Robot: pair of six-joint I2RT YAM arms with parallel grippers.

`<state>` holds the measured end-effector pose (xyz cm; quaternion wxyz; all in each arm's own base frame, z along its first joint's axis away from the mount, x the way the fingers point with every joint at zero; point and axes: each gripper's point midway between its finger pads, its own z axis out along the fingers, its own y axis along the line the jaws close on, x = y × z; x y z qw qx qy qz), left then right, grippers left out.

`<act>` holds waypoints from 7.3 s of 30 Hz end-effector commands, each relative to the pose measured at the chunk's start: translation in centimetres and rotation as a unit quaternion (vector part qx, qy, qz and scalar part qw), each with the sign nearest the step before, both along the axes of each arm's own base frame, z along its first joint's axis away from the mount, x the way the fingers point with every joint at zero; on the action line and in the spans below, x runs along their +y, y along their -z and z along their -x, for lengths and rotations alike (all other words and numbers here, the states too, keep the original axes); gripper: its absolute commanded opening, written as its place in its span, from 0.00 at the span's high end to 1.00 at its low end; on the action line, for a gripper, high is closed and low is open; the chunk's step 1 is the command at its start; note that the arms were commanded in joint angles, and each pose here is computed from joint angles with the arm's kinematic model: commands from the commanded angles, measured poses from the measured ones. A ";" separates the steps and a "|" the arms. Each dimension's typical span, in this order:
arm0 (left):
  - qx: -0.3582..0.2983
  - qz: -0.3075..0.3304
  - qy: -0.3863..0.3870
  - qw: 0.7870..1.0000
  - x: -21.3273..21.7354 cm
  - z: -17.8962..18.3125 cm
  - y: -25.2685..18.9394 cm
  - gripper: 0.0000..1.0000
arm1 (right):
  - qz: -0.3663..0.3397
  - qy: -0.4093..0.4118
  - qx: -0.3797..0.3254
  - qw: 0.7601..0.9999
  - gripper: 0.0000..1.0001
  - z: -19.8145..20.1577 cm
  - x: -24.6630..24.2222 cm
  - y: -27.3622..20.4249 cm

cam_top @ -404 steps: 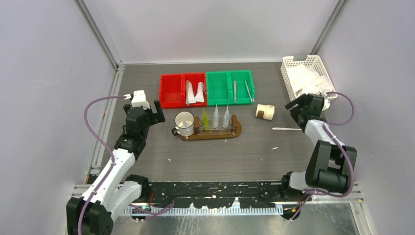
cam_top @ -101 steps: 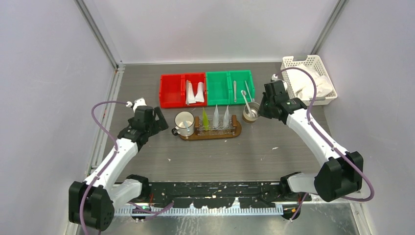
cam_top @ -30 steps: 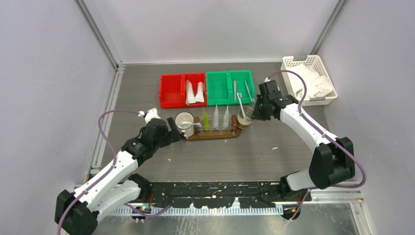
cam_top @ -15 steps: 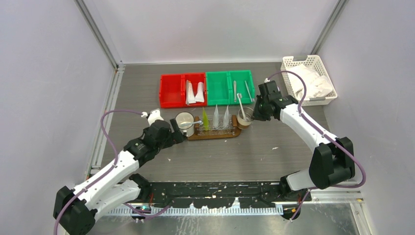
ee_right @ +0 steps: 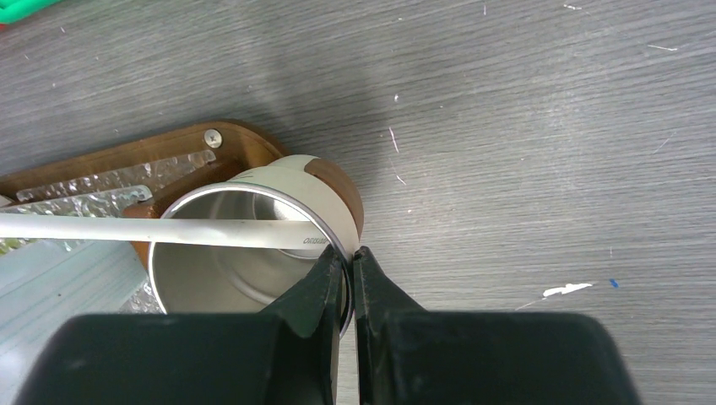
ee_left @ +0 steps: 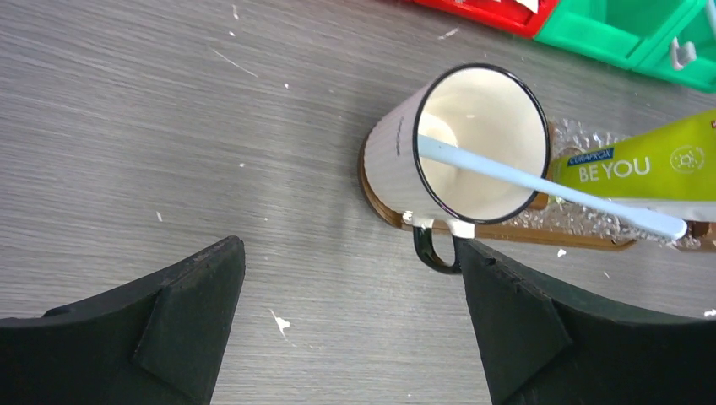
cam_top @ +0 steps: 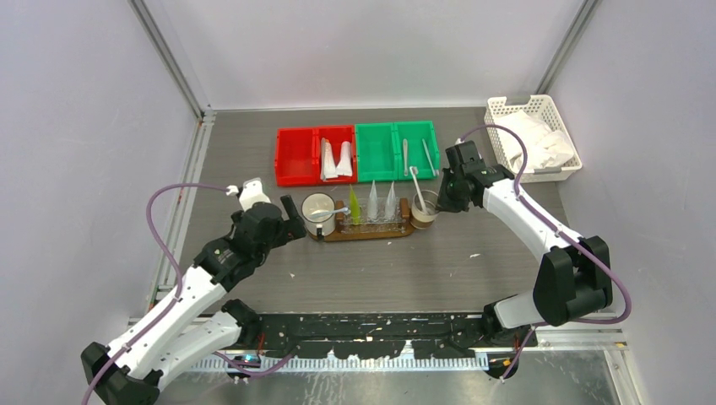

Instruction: Prepare toiletry sets of a toothbrush and toothpaste on the tray

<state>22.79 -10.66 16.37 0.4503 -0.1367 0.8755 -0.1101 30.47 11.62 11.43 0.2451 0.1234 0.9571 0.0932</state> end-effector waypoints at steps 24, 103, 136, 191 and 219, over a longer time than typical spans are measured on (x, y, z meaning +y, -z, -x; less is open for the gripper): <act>0.061 -0.037 -0.067 0.995 4.9 -5.0 5.5 0.00 | 0.000 -0.031 -0.009 0.999 0.99 -1.2 2.2 -0.6; 0.044 -0.033 -0.066 0.996 5.4 -5.7 4.0 0.00 | 0.040 -0.031 -0.019 0.999 0.55 -0.6 2.4 -1.2; -0.145 -0.152 -0.089 0.974 9.7 -7.6 -3.7 0.00 | 0.211 0.130 -0.284 0.926 0.00 -3.9 -12.4 -9.2; -0.202 -0.149 0.007 0.968 12.1 -15.9 8.8 0.00 | 0.205 0.179 -0.402 0.874 0.00 -6.5 -16.8 3.6; -0.214 -0.151 0.081 0.962 9.7 -15.8 8.8 0.00 | 0.199 0.135 -0.391 0.888 0.00 -7.6 -15.6 3.9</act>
